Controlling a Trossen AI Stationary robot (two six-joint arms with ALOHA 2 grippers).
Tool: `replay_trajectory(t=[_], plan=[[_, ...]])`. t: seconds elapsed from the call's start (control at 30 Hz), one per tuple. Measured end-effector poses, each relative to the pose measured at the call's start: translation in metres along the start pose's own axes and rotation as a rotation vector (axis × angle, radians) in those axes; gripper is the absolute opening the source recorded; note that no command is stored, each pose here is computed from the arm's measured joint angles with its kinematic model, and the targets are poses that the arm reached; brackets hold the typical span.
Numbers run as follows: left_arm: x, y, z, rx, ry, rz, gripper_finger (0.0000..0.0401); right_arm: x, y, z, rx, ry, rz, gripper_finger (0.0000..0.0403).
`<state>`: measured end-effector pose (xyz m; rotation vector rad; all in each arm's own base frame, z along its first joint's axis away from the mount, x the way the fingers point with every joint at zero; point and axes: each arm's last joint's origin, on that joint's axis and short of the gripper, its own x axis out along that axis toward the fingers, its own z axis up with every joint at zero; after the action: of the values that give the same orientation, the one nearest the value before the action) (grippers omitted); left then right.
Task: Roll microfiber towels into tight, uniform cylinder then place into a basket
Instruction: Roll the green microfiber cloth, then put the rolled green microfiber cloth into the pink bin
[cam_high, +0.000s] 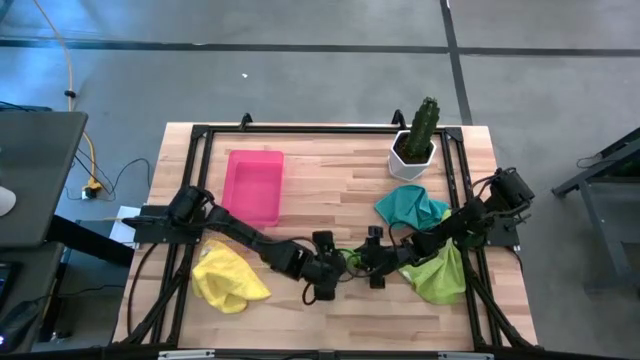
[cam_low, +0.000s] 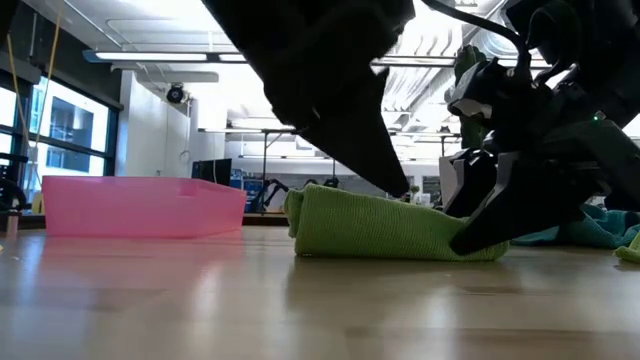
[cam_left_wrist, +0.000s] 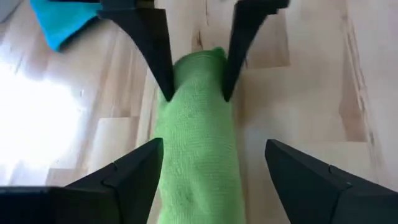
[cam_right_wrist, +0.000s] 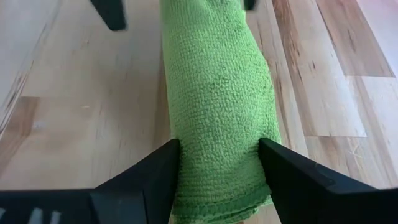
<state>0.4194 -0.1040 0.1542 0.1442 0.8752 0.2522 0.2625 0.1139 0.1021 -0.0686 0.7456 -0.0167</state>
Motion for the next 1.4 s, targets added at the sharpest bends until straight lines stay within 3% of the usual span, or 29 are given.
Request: replay_trajectory(t=[0.17,0.47,1.1,1.2,1.4], plan=[[0.023,0.011,-0.006,-0.029,0.065,-0.113,0.0274,0.000,0.000,0.000,0.001,-0.003,0.001,0.0213],[0.036,0.019,-0.015,-0.045,0.131,-0.075,0.0258,0.000,0.000,0.001,0.004,-0.009,0.002,0.0213],[0.037,0.027,-0.016,-0.108,0.174,-0.078,0.0043,0.000,0.000,0.001,0.004,-0.010,0.002,0.0213],[0.034,0.028,-0.018,-0.112,0.203,-0.069,0.0025,0.000,0.000,0.001,0.005,-0.013,0.003,0.0213],[0.012,0.041,-0.024,-0.082,0.325,0.005,0.0036,0.000,0.002,0.001,0.090,-0.003,0.055,0.0213]])
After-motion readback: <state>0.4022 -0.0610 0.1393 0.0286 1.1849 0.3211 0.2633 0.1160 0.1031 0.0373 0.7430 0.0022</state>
